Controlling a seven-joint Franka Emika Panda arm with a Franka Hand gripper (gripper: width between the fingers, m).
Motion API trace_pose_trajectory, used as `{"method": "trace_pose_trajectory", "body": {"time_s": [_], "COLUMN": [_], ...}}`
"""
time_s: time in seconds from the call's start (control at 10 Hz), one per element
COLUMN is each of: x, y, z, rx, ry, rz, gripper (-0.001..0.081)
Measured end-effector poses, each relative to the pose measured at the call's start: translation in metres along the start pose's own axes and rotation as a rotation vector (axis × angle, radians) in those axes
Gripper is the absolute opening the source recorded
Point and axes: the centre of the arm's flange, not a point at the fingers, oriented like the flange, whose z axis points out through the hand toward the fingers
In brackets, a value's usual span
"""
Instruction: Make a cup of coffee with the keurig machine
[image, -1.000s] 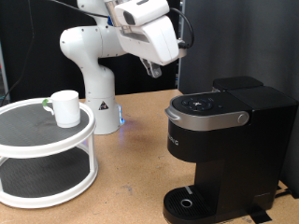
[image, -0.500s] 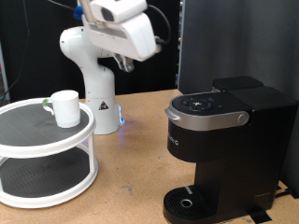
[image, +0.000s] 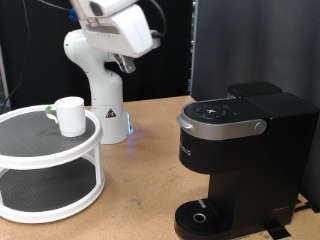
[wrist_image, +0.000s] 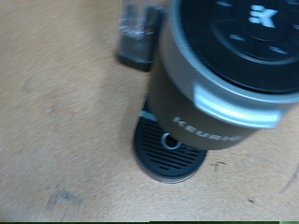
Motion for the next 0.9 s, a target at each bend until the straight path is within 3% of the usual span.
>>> {"method": "trace_pose_trajectory", "body": {"time_s": [0.2,0.3,0.5,0.6,0.7,0.9], "x": [-0.025,-0.04,-0.059,-0.058,-0.057,-0.067], "y": [-0.009,-0.017,-0.029,-0.026,-0.021,-0.023], "z": [-0.011,-0.018,-0.028,-0.027,-0.025,-0.022], "rx": [0.027,0.078,0.144,0.125,0.055,-0.042], "ry": [0.045,0.014,-0.091,-0.073,-0.03,-0.031], "rz": [0.11,0.16,0.162,0.176,0.252,0.416], "gripper": [0.0004,0.0004,0.0004,0.0004,0.0004,0.0004]}}
